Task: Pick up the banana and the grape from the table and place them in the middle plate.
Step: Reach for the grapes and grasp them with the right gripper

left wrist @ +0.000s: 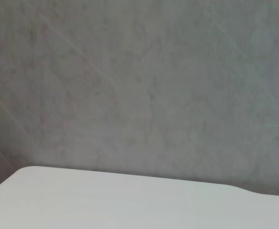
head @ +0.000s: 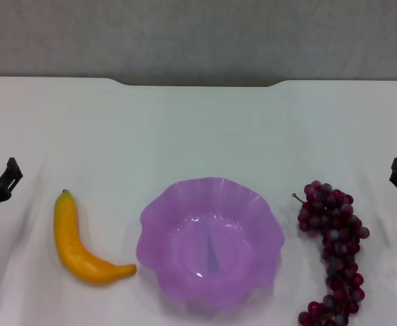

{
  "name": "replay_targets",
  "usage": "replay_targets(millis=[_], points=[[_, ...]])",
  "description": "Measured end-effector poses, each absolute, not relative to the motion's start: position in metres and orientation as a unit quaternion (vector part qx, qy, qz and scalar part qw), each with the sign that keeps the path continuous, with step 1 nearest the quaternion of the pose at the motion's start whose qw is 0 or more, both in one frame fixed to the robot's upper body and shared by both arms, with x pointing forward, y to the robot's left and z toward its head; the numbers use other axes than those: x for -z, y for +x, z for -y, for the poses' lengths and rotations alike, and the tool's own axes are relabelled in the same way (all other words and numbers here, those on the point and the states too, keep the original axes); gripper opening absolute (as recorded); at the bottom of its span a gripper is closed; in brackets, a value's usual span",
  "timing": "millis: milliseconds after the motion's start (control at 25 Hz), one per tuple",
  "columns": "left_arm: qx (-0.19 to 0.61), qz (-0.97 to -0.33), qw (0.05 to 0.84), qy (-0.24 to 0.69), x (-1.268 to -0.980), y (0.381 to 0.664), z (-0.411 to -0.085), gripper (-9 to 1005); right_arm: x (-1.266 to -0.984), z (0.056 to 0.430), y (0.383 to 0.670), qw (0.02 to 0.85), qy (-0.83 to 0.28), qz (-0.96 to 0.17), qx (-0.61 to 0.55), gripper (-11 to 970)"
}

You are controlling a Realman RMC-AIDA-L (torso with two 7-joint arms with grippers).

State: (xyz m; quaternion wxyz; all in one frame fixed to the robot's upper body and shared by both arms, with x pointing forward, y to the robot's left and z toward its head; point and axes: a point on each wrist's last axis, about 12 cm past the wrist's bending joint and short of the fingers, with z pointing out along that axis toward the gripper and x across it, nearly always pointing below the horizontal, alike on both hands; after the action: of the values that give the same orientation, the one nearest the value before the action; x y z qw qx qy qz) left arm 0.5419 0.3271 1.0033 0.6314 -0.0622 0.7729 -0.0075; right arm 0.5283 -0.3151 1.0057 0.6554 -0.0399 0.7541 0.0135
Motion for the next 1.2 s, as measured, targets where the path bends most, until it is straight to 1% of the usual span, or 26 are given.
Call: replay_targets(millis=[280,640,800,1000,1200], points=[[0.006,-0.771,0.635,-0.053,-1.005,0.545,-0.323,891,-1.006,0.312,0.529,0.657,-0.041,-0.753,-0.018,890],[0.012,-0.771,0.634,-0.061,-1.003,0.541,-0.319,891,-1.008,0.310,0.531,0.659,-0.041,-0.750,-0.021,888],[0.002,-0.775,0.629,-0.064,-1.000,0.536,-0.326,891,-1.012,0.297,0.539,0.655,-0.046,-0.753,-0.043,888],[-0.012,-0.784,0.617,-0.066,-0.995,0.530,-0.335,890,-1.024,0.287,0.553,0.624,-0.048,-0.776,-0.076,886],[-0.014,-0.787,0.614,-0.065,-0.994,0.530,-0.336,890,-1.039,0.275,0.566,0.569,-0.072,-0.814,-0.094,885]])
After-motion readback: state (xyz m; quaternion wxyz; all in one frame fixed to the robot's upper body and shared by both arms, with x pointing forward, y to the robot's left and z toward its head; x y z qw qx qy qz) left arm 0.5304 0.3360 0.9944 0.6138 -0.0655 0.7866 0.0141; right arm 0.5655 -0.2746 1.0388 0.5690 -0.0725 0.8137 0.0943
